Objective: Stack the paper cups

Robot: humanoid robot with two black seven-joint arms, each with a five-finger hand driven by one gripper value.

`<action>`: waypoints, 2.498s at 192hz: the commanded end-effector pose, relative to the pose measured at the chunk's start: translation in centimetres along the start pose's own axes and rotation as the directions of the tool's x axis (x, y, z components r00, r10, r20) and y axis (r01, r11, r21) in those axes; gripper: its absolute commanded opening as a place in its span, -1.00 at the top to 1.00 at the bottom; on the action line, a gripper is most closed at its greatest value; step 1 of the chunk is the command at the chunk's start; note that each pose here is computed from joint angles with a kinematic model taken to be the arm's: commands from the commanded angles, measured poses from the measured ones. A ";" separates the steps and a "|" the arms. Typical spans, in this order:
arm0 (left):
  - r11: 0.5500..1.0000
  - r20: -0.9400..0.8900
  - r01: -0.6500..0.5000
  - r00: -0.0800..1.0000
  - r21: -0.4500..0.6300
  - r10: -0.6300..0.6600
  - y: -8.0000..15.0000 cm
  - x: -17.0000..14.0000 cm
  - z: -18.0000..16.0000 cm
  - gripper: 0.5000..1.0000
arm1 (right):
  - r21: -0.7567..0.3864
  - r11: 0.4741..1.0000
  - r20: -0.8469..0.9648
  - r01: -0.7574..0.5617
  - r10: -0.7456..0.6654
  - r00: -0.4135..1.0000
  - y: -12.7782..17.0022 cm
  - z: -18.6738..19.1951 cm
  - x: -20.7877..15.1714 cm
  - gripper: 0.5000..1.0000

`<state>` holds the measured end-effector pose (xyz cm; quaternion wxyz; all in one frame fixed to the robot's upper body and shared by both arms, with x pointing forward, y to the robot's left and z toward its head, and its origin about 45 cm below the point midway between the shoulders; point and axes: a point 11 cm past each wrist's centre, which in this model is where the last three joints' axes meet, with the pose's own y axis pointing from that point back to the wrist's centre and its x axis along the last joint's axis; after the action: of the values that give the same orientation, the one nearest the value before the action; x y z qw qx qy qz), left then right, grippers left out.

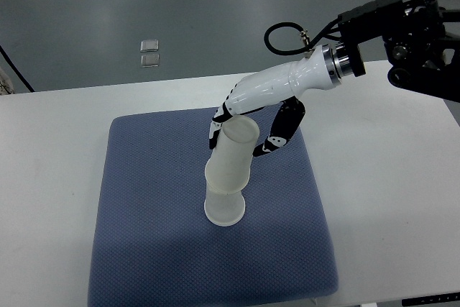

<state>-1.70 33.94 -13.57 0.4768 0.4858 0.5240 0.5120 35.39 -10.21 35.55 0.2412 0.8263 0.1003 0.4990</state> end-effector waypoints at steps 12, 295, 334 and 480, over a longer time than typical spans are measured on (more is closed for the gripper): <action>1.000 0.000 0.000 1.000 0.000 0.000 0.0 0.0 0.0 -1.00 | -0.018 1.000 -0.024 0.017 -0.018 1.000 -0.7 -0.1 0.5 0.16; 1.000 0.000 0.000 1.000 0.000 0.000 0.0 0.0 0.0 -1.00 | -0.057 0.998 0.090 -0.008 0.014 0.996 -2.2 1.4 0.2 -0.64; 1.000 0.000 0.000 1.000 0.000 0.000 0.0 0.0 0.0 -1.00 | -0.139 0.973 0.429 -0.183 0.226 0.875 -0.1 6.2 0.3 -0.64; 1.000 0.000 0.000 1.000 0.000 0.000 0.0 0.0 0.0 -1.00 | -0.606 0.674 0.780 -0.423 0.401 -0.479 3.2 17.7 -7.3 -0.65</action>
<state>-1.70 33.94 -13.57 0.4767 0.4859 0.5241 0.5118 46.74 -21.22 24.94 0.0185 0.8674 -0.4356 -0.2398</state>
